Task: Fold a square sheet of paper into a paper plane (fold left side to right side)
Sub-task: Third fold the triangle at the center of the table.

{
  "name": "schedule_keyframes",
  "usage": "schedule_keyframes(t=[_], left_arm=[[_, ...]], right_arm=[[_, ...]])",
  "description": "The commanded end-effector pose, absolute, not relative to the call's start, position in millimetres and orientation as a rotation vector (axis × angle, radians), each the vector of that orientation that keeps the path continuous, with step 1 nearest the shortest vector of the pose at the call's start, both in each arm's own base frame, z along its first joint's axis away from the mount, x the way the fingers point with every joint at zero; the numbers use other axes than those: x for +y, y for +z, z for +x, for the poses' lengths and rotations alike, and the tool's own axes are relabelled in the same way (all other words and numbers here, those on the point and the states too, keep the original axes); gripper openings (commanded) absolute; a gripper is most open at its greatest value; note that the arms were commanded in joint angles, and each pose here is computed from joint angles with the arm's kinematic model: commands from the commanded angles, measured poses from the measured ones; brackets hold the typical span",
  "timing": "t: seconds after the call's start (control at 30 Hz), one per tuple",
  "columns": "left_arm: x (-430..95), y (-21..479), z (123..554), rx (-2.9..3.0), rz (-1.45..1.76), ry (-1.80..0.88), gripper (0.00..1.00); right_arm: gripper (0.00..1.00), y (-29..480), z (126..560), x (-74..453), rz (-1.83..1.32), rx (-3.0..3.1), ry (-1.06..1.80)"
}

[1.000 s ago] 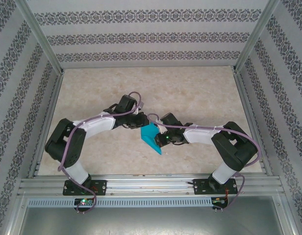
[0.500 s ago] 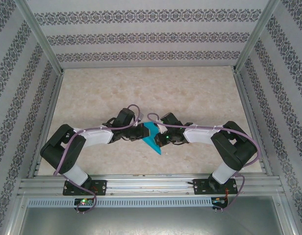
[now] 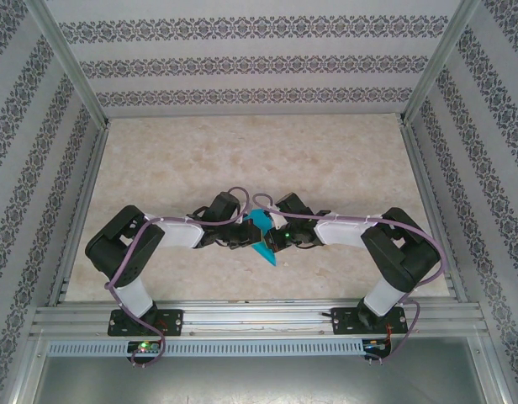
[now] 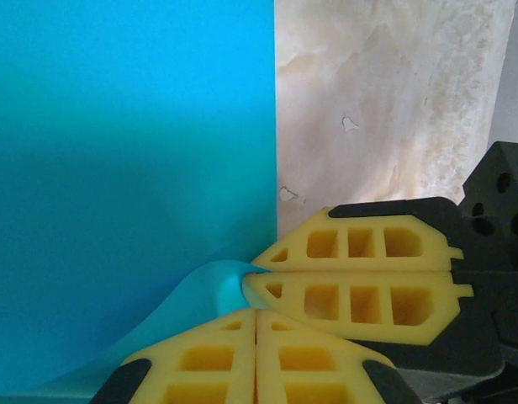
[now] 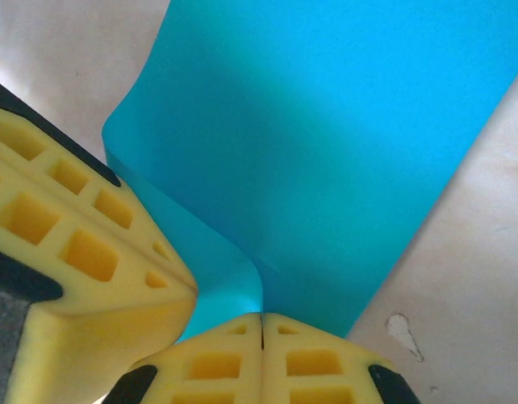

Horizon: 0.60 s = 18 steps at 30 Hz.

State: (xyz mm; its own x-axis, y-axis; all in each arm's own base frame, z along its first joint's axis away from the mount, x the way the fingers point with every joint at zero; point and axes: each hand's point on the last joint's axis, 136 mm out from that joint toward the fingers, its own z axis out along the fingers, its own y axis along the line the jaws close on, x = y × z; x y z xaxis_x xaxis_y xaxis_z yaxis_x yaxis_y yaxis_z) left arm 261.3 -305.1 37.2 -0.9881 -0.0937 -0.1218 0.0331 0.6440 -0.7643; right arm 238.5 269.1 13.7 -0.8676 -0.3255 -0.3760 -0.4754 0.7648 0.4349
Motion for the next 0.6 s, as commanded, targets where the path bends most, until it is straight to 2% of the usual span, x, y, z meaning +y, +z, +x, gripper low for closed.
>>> schedule_keyframes(t=[0.0,0.57], left_arm=[[-308,37,263,2.700,-0.042,-1.252,0.08],[-297,23,256,2.743,-0.078,-1.187,0.08]], right_arm=[[0.00,-25,211,239,-0.614,2.883,0.628],[0.00,-26,211,238,-0.620,2.895,0.618]])
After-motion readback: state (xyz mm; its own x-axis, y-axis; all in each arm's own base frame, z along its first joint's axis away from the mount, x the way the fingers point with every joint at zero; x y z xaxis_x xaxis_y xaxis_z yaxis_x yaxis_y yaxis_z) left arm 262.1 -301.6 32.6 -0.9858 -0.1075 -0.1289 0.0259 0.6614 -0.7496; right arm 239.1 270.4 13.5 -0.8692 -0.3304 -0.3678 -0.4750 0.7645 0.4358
